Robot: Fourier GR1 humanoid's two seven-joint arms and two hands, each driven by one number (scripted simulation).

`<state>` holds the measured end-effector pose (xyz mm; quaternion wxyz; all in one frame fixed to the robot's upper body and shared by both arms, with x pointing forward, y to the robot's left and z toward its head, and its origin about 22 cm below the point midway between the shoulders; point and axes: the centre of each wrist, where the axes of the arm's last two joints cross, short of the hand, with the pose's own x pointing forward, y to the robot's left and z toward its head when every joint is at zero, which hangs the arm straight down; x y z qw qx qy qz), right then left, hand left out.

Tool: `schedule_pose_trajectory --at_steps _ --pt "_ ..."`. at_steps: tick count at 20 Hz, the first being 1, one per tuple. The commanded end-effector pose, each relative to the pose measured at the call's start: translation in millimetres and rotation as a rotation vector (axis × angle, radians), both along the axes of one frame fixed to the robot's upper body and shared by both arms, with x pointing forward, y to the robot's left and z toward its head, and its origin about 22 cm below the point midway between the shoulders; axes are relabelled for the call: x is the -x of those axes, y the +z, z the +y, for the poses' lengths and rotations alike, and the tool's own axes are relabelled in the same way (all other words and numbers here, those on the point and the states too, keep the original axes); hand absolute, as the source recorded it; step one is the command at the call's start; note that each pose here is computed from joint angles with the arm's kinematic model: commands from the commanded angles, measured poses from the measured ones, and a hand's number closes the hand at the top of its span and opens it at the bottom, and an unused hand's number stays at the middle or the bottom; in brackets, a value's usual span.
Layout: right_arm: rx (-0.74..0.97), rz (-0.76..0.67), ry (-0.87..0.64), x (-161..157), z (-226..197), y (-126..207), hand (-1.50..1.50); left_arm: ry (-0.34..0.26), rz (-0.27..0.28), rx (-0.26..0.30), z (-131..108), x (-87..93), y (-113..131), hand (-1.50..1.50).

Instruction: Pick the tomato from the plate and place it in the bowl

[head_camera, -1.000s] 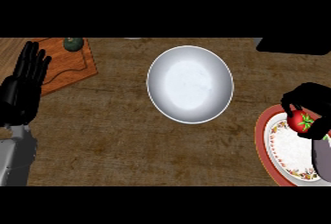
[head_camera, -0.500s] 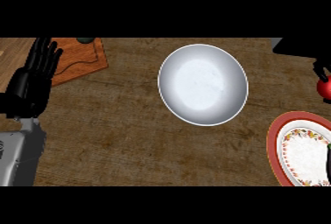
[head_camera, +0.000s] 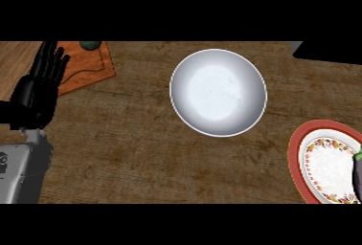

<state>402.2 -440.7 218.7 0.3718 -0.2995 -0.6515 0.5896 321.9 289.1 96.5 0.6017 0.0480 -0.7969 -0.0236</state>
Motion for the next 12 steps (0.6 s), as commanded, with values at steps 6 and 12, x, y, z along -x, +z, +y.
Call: schedule_pose_trajectory --at_steps 6,12 --pt "-0.305 0.000 0.301 -20 21 56 1.50 0.021 0.009 0.003 2 -1.5 -1 0.00" --pt "-0.420 0.125 0.400 -39 56 66 1.50 0.037 0.027 0.000 9 2.0 -5 0.00"
